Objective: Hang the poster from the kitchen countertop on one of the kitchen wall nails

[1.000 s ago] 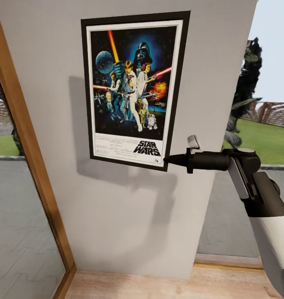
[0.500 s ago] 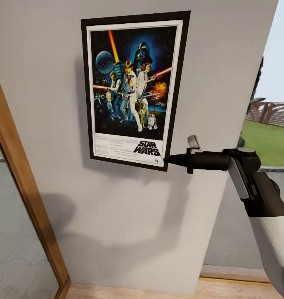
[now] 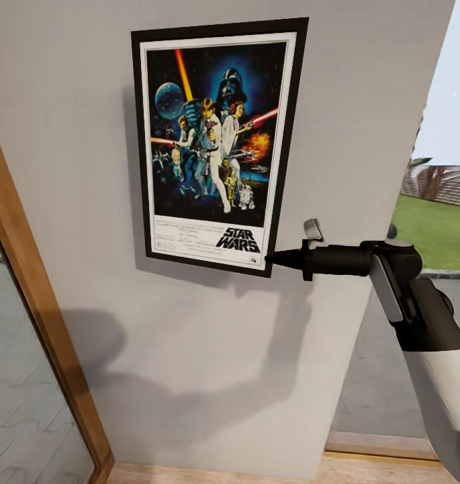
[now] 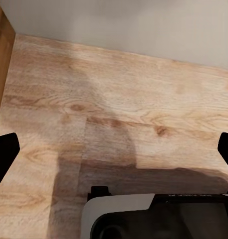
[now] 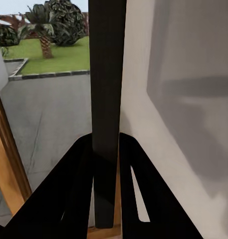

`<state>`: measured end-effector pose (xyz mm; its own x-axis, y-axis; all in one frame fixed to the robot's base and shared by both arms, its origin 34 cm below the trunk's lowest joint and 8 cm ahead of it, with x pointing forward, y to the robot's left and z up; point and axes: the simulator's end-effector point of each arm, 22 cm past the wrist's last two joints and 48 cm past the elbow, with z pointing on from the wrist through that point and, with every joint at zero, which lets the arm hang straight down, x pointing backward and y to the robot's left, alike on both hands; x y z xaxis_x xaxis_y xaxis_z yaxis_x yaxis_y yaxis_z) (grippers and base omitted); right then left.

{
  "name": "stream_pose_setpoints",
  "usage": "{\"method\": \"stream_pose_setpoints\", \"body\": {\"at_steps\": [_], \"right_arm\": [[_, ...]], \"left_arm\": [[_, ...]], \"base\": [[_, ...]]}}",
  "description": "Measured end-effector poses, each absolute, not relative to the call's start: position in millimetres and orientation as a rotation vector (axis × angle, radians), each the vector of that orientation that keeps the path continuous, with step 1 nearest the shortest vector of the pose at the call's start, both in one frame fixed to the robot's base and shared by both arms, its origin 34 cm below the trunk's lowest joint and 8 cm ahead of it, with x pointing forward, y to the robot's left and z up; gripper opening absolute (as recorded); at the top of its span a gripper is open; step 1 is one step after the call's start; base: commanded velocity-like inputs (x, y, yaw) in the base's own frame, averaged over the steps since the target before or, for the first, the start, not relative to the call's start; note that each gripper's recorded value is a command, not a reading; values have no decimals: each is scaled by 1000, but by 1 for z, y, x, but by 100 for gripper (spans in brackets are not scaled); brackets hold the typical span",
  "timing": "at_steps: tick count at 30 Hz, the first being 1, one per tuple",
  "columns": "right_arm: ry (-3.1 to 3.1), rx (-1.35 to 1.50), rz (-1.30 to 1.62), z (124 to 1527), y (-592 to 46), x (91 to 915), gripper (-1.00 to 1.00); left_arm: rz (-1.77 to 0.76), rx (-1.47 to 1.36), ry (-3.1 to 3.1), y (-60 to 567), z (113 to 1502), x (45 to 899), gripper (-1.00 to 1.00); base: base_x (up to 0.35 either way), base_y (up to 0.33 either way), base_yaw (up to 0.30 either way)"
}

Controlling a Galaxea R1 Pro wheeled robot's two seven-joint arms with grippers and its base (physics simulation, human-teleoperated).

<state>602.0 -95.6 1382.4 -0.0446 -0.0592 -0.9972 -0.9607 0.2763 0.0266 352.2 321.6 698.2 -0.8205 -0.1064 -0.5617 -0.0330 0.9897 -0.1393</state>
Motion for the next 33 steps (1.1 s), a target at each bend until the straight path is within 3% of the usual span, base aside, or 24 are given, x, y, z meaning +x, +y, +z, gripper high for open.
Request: {"method": "stream_pose_setpoints", "body": {"at_steps": [33], "right_arm": [[1402, -1028, 994, 1382, -96, 602, -100]], "left_arm": [[-163, -100, 2530, 322, 698, 352, 100]], "base": [[22, 0, 0]]}}
